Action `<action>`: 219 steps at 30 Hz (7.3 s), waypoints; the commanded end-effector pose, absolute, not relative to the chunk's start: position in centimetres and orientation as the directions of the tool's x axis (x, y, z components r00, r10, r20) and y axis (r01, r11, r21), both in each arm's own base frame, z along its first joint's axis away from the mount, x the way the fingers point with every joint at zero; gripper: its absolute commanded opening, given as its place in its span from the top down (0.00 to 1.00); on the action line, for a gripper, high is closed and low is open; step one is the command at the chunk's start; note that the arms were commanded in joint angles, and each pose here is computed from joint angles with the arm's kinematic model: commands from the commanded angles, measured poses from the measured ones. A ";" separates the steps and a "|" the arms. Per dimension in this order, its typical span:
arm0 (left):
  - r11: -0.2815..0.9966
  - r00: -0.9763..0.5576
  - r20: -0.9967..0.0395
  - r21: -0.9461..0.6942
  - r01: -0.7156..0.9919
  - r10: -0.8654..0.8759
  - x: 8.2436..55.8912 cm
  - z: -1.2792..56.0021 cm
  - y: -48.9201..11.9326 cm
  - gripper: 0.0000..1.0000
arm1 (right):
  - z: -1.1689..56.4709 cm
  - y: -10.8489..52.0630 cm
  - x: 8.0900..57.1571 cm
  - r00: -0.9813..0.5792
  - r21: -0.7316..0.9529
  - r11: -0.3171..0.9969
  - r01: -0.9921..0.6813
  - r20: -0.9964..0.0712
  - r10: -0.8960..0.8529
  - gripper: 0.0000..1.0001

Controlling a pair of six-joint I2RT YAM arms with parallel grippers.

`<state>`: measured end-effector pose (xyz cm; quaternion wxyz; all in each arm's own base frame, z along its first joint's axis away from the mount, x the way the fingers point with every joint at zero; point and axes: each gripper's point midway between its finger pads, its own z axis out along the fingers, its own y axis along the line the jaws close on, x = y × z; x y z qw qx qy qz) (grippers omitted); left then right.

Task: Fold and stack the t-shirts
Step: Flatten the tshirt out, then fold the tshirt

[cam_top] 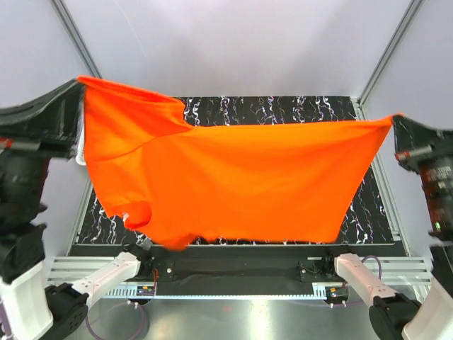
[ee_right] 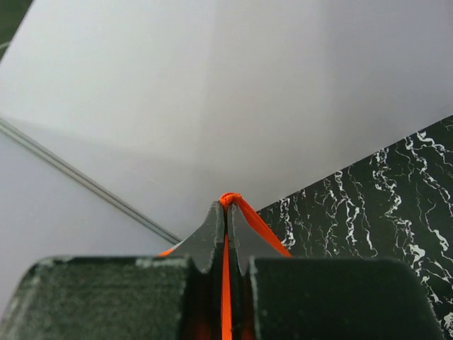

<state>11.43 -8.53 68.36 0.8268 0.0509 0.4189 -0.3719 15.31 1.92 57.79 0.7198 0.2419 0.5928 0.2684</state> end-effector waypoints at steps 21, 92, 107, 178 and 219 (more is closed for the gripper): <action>0.932 -0.320 -0.934 -0.250 0.264 -0.160 53.1 26.5 -17.0 1.00 | 18.8 2.3 54.1 -0.344 0.533 0.777 0.336 -0.698 0.628 1.00; 0.907 -0.728 -0.673 -0.217 0.361 0.129 36.2 12.7 -22.3 1.00 | 10.9 -5.4 57.2 -0.524 0.544 0.735 0.405 -0.520 0.674 1.00; 0.932 -0.814 -0.569 -0.225 0.285 0.112 33.0 7.6 -22.5 1.00 | 8.4 -5.6 56.4 -0.539 0.535 0.725 0.435 -0.490 0.685 1.00; 0.956 -0.833 -0.471 -0.102 -0.277 -0.291 44.4 3.5 -14.3 0.47 | 3.0 -4.4 48.9 -0.540 0.430 0.640 0.637 -0.343 0.768 0.73; 0.849 -0.867 -0.383 -0.523 -0.081 -0.318 46.1 5.0 -18.7 0.49 | 4.9 29.0 43.3 -0.945 0.596 0.790 -0.139 -0.318 0.073 0.46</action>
